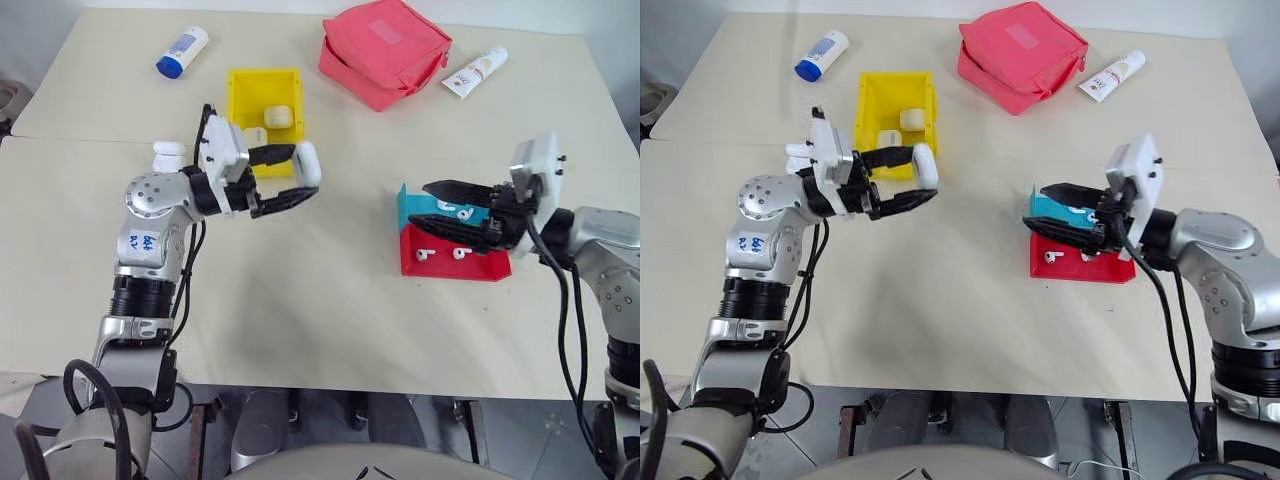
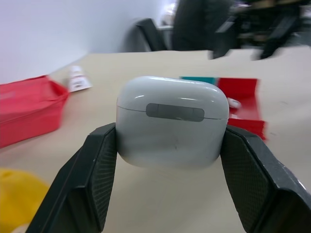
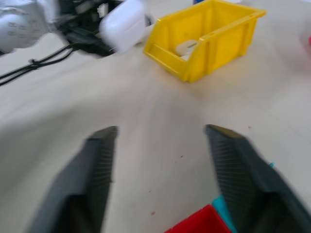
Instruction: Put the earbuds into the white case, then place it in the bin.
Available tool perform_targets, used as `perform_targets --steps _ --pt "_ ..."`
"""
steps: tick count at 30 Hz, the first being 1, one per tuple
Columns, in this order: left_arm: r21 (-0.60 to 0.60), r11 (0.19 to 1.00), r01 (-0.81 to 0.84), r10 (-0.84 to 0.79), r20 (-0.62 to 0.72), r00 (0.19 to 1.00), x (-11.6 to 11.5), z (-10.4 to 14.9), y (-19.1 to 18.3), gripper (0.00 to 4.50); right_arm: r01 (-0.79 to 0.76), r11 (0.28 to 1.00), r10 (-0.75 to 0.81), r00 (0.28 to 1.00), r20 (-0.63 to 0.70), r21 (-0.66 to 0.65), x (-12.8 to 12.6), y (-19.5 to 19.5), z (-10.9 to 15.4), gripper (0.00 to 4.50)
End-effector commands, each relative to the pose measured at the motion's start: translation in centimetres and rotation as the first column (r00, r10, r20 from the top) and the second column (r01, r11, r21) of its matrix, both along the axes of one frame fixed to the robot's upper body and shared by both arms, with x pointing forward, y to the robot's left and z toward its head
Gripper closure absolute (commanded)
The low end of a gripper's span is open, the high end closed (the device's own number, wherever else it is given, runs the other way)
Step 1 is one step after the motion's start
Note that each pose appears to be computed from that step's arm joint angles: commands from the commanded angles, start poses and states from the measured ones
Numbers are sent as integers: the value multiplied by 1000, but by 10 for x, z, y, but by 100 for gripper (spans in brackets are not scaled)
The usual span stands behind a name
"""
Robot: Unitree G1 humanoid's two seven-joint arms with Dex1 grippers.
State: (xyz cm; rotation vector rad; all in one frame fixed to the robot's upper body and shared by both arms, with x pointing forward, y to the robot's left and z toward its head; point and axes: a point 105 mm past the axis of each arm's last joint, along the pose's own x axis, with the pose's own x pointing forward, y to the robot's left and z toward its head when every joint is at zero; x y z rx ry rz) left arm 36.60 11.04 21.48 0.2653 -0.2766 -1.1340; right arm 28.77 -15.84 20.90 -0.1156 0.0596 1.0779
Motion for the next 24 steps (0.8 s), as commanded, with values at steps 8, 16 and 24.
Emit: perform_targets --steps 8,16,24 --pt "-77 939 -336 337 9 941 64 26 44 168 32 996 -40 994 99 79 -6 -4 19 4" --pt "-68 920 -387 386 -28 922 81 21 41 71 78 994 -86 991 100 77 -6 -4 16 0" --pt "-104 959 -264 273 88 958 66 42 30 3 67 996 -73 990 124 54 1 -2 20 0"
